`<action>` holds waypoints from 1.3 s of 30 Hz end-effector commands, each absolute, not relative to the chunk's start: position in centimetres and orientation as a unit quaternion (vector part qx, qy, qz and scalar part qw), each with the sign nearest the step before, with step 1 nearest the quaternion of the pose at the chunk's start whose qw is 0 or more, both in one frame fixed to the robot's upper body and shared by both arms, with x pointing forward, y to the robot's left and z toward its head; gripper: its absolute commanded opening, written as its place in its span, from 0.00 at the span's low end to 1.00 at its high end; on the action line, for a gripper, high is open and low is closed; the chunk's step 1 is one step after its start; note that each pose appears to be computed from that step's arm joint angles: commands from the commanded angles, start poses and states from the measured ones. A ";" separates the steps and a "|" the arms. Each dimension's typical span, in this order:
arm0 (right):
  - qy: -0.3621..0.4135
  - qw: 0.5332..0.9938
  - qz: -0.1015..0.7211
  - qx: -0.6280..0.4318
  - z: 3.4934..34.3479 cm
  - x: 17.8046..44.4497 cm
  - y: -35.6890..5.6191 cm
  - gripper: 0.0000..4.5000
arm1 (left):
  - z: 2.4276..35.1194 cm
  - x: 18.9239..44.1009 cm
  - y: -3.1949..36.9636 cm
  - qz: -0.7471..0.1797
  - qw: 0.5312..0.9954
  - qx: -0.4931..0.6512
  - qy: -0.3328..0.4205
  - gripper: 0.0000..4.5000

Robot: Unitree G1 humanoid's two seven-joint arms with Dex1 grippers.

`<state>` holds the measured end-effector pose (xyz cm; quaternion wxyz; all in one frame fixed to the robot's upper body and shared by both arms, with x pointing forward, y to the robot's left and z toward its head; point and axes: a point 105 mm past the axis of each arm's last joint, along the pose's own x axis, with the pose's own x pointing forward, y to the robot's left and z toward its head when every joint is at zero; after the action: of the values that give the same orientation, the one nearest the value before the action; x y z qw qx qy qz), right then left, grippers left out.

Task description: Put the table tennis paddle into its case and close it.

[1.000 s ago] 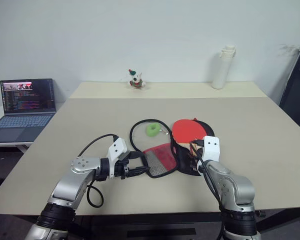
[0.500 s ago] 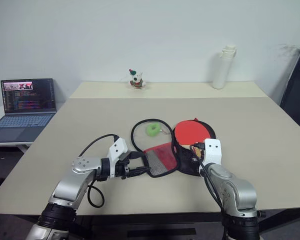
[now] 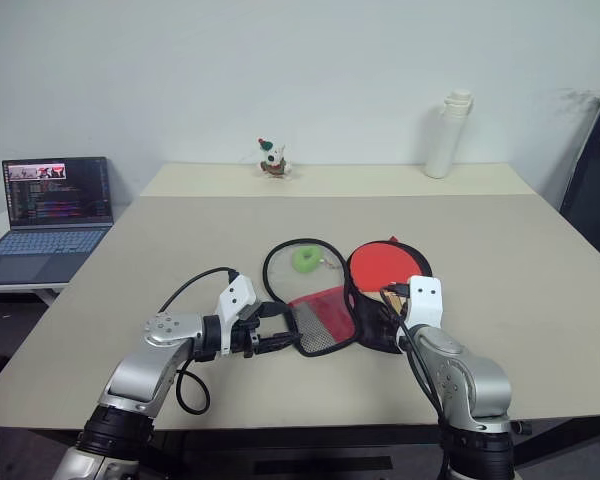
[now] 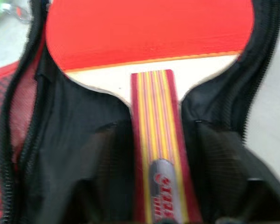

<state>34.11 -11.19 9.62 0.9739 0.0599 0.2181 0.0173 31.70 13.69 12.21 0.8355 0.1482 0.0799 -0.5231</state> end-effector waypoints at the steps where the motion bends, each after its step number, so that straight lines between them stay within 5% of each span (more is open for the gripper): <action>1: 0.184 0.979 0.070 0.045 11.7 33.9 -10.4 0.99 | 13.3 31.7 13.6 -0.524 0.835 0.156 0.058 0.72; 6: 0.124 0.955 0.269 0.019 16.2 31.4 -8.0 0.99 | 13.6 33.0 15.2 -0.478 0.861 0.166 0.051 0.72; 8: 0.103 0.944 0.315 -0.007 18.0 30.3 -9.0 1.00 | 13.7 34.5 16.4 -0.436 0.879 0.185 0.049 0.64; 16: 0.086 0.931 0.350 -0.063 20.8 29.0 -12.2 1.00 | 12.6 37.4 19.0 -0.366 0.901 0.215 0.091 0.00; 22: 0.090 0.935 0.337 -0.063 20.5 29.1 -12.8 1.00 | 11.5 38.1 19.5 -0.357 0.901 0.215 0.121 0.00; 29: 0.097 0.931 0.341 -0.083 19.7 28.8 -12.7 1.00 | 10.7 39.6 15.6 -0.388 0.901 0.169 0.098 0.00; 39: 0.106 0.941 0.306 -0.097 20.1 28.1 -17.2 1.00 | 16.3 40.7 6.6 -0.490 0.854 0.176 -0.007 0.00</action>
<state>28.33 -16.25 18.49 0.9348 -0.0891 0.1381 0.3150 40.65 7.83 14.05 0.8655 0.1581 0.0327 -0.4742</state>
